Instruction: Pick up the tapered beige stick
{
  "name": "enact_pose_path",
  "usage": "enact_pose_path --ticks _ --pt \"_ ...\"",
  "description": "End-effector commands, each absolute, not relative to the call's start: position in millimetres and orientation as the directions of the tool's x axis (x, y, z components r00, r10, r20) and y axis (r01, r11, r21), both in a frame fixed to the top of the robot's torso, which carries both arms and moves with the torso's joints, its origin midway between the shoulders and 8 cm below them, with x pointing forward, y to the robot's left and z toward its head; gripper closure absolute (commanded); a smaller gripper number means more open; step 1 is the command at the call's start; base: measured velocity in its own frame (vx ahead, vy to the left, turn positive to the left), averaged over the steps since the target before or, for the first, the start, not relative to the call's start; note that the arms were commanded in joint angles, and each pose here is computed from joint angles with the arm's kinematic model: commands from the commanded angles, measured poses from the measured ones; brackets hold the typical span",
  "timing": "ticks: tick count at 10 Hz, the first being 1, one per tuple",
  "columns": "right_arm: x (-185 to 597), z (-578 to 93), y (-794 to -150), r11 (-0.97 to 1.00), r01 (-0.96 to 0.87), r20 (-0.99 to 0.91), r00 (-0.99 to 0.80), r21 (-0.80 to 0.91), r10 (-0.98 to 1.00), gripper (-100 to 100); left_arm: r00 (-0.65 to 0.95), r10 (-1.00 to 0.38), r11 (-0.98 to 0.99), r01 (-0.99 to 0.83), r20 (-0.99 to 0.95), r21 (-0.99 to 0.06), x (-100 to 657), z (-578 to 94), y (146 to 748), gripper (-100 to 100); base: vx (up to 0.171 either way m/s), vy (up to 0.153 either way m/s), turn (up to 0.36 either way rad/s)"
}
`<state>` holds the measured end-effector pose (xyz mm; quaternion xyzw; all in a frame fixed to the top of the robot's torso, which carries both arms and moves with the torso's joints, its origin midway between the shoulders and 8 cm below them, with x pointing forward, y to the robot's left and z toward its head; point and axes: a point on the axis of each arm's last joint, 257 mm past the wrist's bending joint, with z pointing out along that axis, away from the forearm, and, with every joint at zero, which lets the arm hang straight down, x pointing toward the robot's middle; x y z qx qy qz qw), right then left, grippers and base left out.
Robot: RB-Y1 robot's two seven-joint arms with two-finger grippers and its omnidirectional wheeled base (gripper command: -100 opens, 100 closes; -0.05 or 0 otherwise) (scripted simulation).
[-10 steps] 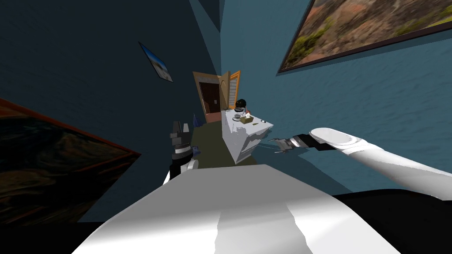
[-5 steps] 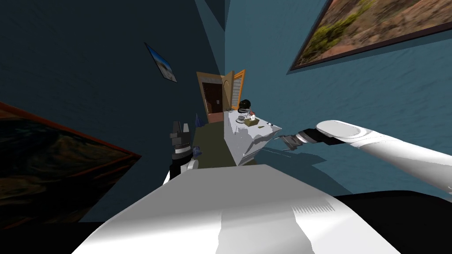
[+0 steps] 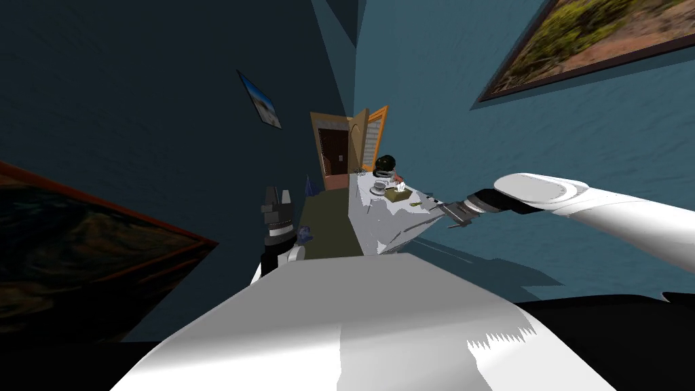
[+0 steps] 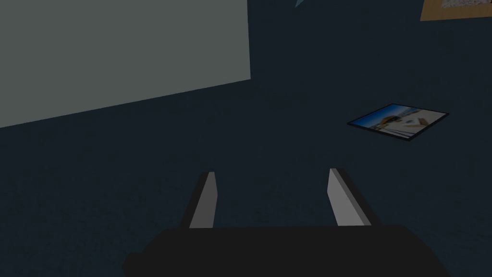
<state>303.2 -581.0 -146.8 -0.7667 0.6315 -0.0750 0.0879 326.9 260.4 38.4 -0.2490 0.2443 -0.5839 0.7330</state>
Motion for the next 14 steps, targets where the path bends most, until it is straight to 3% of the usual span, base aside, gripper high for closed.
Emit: enact_pose_path --ticks 1,5,6,7,10,11,14 --pt "301.3 -136.2 -598.6 -0.203 -0.958 0.061 0.194 -0.203 -0.979 -100 0.199 -0.978 0.194 0.734 -0.067 -0.65 326.9 38.4 260.4 0 0.245 0.008 0.204" --pt "292.4 -138.3 -612.0 -0.207 -0.965 0.095 0.193 -0.162 -0.977 -100 0.199 -0.978 0.194 0.734 -0.067 -0.65 326.9 38.4 260.4 0 0.181 -0.019 0.124" --pt "291.7 -138.7 -612.6 -0.207 -0.965 0.096 0.194 -0.159 -0.976 0 0.199 -0.978 0.194 0.734 -0.067 -0.65 326.9 38.4 260.4 0 0.016 -0.003 0.0" --pt "291.0 -150.0 -615.0 -0.204 -0.965 0.095 0.19 -0.165 -0.977 -100 0.199 -0.978 0.194 0.734 -0.067 -0.65 326.9 38.4 260.4 0 -0.001 -0.003 0.031" --pt "290.2 -156.7 -616.8 -0.201 -0.965 0.095 0.187 -0.168 -0.978 -100 0.199 -0.978 0.194 0.735 -0.067 -0.65 326.9 38.4 260.4 0 -0.014 -0.005 0.014" --pt "290.5 -157.2 -617.1 -0.201 -0.965 0.095 0.187 -0.17 -0.978 100 0.199 -0.978 0.194 0.734 -0.067 -0.65 326.9 38.4 260.4 0 0.0 0.0 0.0" --pt "291.0 -156.3 -617.3 -0.201 -0.965 0.097 0.187 -0.171 -0.978 100 0.199 -0.978 0.194 0.735 -0.067 -0.65 326.9 38.4 260.4 0 0.0 0.0 0.0"
